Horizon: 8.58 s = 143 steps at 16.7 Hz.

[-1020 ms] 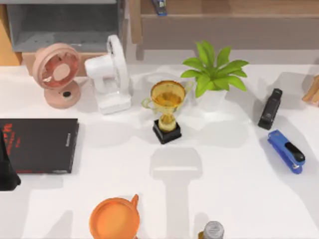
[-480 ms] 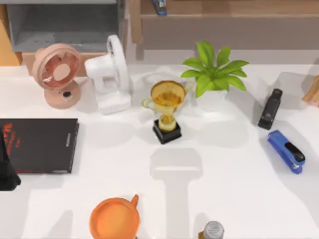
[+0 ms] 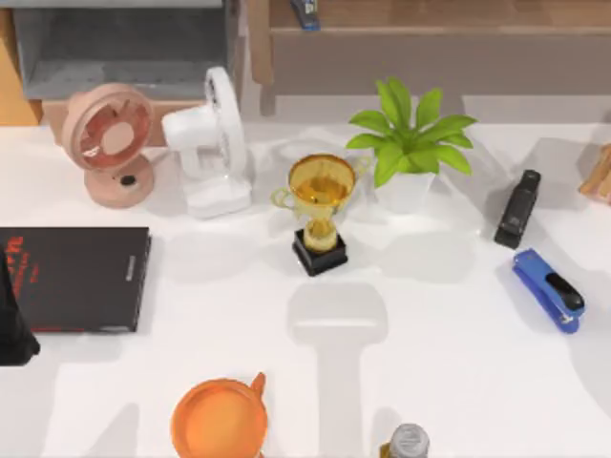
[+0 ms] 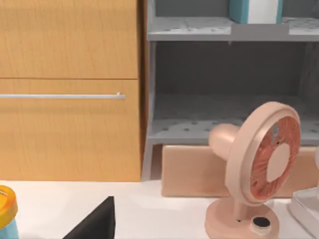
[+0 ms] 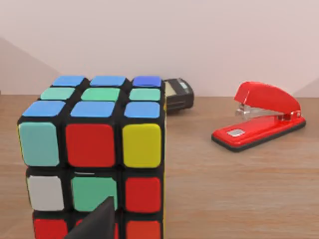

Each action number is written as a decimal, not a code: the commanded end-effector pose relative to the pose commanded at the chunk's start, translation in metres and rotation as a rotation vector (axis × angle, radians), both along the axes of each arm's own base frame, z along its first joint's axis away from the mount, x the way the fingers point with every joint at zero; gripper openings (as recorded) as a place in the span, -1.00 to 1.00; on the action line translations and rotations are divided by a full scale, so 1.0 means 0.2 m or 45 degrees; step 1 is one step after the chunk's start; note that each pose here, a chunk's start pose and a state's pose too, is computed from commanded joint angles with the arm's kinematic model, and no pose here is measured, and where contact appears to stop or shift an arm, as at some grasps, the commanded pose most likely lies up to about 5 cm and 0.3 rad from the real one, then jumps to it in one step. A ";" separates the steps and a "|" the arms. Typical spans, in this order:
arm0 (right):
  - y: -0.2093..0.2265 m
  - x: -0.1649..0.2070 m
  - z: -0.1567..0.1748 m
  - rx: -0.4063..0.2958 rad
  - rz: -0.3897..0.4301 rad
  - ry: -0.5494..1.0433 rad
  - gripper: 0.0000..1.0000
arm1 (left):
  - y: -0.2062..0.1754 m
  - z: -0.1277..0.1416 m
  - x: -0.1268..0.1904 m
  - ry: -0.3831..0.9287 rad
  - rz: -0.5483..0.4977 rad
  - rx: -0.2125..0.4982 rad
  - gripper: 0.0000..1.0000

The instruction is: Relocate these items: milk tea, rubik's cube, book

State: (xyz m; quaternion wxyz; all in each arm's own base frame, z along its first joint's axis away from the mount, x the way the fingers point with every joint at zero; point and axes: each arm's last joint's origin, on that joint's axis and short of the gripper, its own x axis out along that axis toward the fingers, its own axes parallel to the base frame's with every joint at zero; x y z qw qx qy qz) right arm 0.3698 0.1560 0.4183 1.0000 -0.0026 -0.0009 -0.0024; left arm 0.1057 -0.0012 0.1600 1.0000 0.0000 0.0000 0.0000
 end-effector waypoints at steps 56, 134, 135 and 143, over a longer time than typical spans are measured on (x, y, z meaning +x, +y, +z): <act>-0.79 -1.32 -1.29 0.007 0.006 0.002 1.00 | -0.40 0.44 1.64 0.007 -0.022 -0.031 1.00; -0.79 -1.32 -1.29 0.007 0.006 0.002 1.00 | -0.04 -0.37 0.42 0.488 -0.553 1.955 -1.00; -0.79 -1.32 -1.29 0.007 0.006 0.002 1.00 | -0.04 -0.37 0.42 0.488 -0.553 1.955 -1.00; -0.79 -1.32 -1.29 0.007 0.006 0.002 1.00 | -0.04 -0.37 0.44 0.486 -0.550 1.957 -1.00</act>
